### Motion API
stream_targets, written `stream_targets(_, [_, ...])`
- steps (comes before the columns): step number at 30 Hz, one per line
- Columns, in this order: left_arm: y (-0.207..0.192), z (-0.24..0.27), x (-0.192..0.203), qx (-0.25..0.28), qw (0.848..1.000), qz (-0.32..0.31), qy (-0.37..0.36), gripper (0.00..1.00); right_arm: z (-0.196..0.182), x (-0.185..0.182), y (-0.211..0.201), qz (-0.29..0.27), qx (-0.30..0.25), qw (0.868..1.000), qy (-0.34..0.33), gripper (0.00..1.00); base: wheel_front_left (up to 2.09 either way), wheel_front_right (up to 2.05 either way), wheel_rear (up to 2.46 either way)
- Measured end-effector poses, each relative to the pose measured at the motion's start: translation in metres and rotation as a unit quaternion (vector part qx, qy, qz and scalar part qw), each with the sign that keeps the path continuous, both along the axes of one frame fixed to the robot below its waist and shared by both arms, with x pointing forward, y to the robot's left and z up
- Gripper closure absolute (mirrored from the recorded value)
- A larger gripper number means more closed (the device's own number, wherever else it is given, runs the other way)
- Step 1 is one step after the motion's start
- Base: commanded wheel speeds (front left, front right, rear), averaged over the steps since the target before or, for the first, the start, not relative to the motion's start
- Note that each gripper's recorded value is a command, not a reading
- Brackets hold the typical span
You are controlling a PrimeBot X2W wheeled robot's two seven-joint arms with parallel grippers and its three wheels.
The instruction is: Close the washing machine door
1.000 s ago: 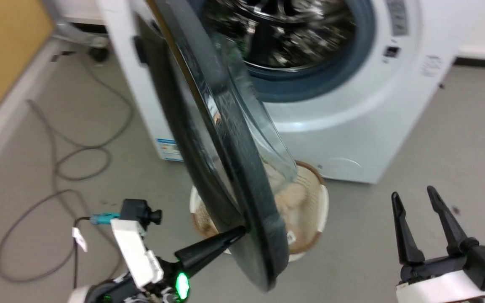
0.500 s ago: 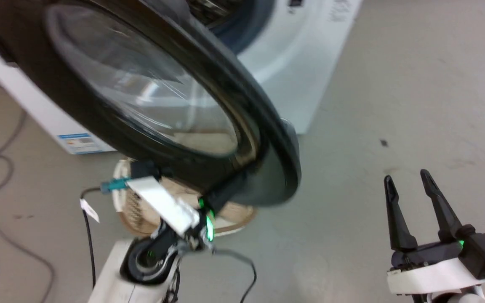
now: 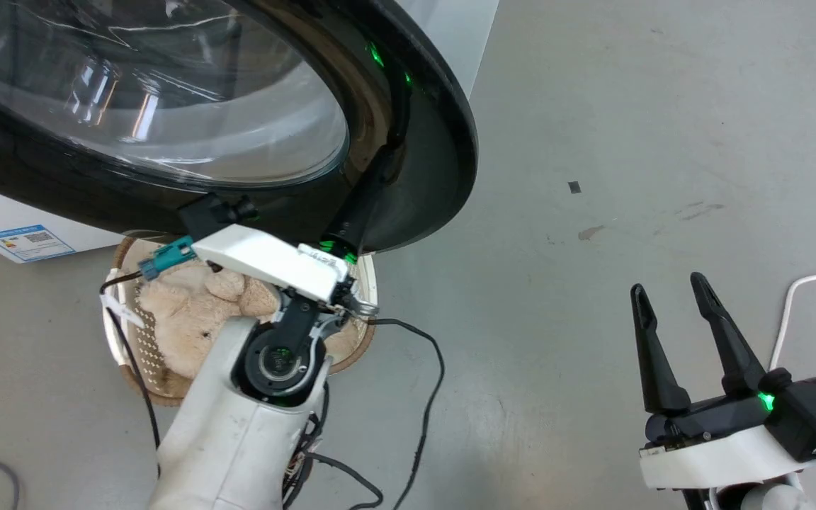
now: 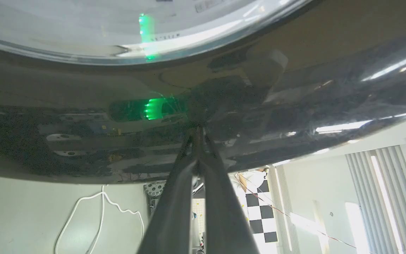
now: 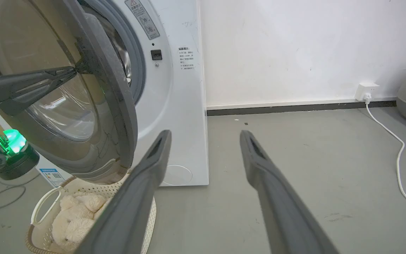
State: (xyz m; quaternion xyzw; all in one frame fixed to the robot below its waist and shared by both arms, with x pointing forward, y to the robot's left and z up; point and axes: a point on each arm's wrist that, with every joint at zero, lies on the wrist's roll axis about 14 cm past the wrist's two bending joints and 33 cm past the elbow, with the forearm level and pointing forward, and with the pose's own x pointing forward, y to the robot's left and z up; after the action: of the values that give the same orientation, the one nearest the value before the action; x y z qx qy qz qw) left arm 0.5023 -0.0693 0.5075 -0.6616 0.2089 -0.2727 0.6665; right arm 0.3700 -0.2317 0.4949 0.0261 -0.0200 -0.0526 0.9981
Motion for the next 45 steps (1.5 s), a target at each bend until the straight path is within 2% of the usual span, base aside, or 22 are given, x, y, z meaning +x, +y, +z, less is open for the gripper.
stream_targets(8, [0.005,0.009,-0.020,0.014,1.000,-0.016,-0.018,1.00,0.004,0.005,0.013,0.020,0.007,1.000,-0.010,0.00,0.00,0.00,0.00])
stream_targets(11, [0.013,-0.001,-0.045,0.057,0.997,-0.038,-0.028,1.00,0.010,0.006,0.018,0.029,0.009,0.999,-0.020,0.00,0.00,0.00,0.00])
stream_targets(13, [0.023,-0.016,-0.064,0.119,0.990,-0.053,-0.047,1.00,0.014,0.006,0.021,0.035,0.009,0.999,-0.028,0.00,0.00,0.00,0.00])
stream_targets(16, [0.051,-0.043,-0.087,0.251,0.961,-0.061,-0.097,1.00,0.020,0.005,0.030,0.048,0.010,0.998,-0.037,0.00,0.00,0.00,0.00])
stream_targets(20, [0.102,-0.058,-0.096,0.352,0.925,-0.002,-0.142,1.00,0.025,0.005,0.044,0.069,0.010,0.997,-0.045,0.00,0.00,0.00,0.00])
stream_targets(25, [0.160,-0.042,-0.092,0.421,0.881,0.096,-0.195,1.00,0.031,0.006,0.061,0.097,0.013,0.994,-0.055,0.00,0.00,0.00,0.00])
stream_targets(29, [0.207,0.006,-0.084,0.457,0.830,0.208,-0.244,1.00,0.035,0.008,0.075,0.118,0.013,0.991,-0.063,0.00,0.00,0.00,0.00])
stream_targets(32, [0.230,0.036,-0.096,0.482,0.784,0.274,-0.278,1.00,0.042,0.008,0.083,0.129,0.013,0.989,-0.073,0.00,0.00,0.00,0.00])
stream_targets(35, [0.234,0.043,-0.115,0.509,0.753,0.296,-0.293,1.00,0.044,0.005,0.086,0.134,0.013,0.988,-0.076,0.00,0.00,0.00,0.00])
stream_targets(38, [0.231,0.038,-0.130,0.535,0.734,0.292,-0.299,1.00,0.045,0.002,0.089,0.138,0.014,0.987,-0.078,0.00,0.00,0.00,0.00])
stream_targets(40, [0.228,0.030,-0.137,0.553,0.726,0.284,-0.296,0.47,0.046,0.001,0.090,0.141,0.013,0.987,-0.078,0.00,0.00,0.00,0.00])
stream_targets(41, [0.227,0.024,-0.141,0.562,0.722,0.275,-0.294,0.00,0.046,-0.001,0.091,0.141,0.012,0.987,-0.078,0.00,0.00,0.00,0.00])
stream_targets(45, [0.227,0.019,-0.146,0.573,0.717,0.280,-0.284,0.00,0.042,-0.004,0.092,0.144,0.012,0.987,-0.072,0.00,0.00,0.00,0.00])
